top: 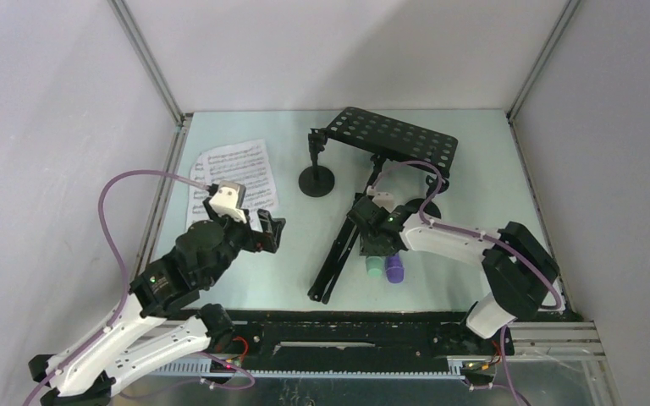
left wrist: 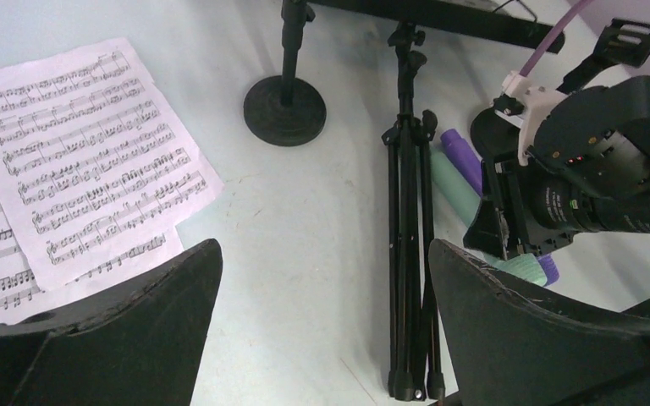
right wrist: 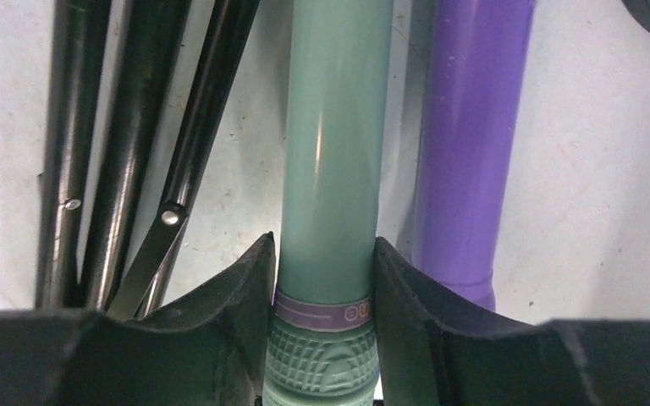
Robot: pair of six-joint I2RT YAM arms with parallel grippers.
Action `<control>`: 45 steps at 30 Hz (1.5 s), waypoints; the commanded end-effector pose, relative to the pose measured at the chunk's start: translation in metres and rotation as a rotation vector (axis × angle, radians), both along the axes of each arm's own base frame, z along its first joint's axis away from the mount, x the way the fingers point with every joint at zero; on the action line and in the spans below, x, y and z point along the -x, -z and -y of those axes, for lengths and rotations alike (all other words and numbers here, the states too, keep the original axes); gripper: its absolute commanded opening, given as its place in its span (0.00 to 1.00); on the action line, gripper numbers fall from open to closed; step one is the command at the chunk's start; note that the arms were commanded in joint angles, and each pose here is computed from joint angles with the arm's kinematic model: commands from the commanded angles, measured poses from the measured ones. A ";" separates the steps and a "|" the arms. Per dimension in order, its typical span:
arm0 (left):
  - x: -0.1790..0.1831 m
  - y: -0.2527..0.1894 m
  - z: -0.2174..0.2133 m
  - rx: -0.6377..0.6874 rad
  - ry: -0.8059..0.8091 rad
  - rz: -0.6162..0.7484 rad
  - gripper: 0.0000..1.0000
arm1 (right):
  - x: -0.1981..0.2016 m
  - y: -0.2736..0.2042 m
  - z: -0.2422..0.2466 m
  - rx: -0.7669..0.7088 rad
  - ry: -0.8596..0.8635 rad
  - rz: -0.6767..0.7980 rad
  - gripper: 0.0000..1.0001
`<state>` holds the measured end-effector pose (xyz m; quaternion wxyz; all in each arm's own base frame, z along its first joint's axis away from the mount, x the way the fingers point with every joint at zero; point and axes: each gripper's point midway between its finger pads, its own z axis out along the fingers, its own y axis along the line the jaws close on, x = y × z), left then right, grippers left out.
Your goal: Pack up the instrument practice props
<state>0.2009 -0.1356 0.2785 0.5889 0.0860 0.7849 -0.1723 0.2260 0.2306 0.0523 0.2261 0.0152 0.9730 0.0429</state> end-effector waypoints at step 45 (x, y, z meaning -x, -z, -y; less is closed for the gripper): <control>-0.009 0.028 -0.016 -0.016 -0.094 -0.018 1.00 | -0.005 -0.156 0.086 -0.224 0.024 0.348 0.78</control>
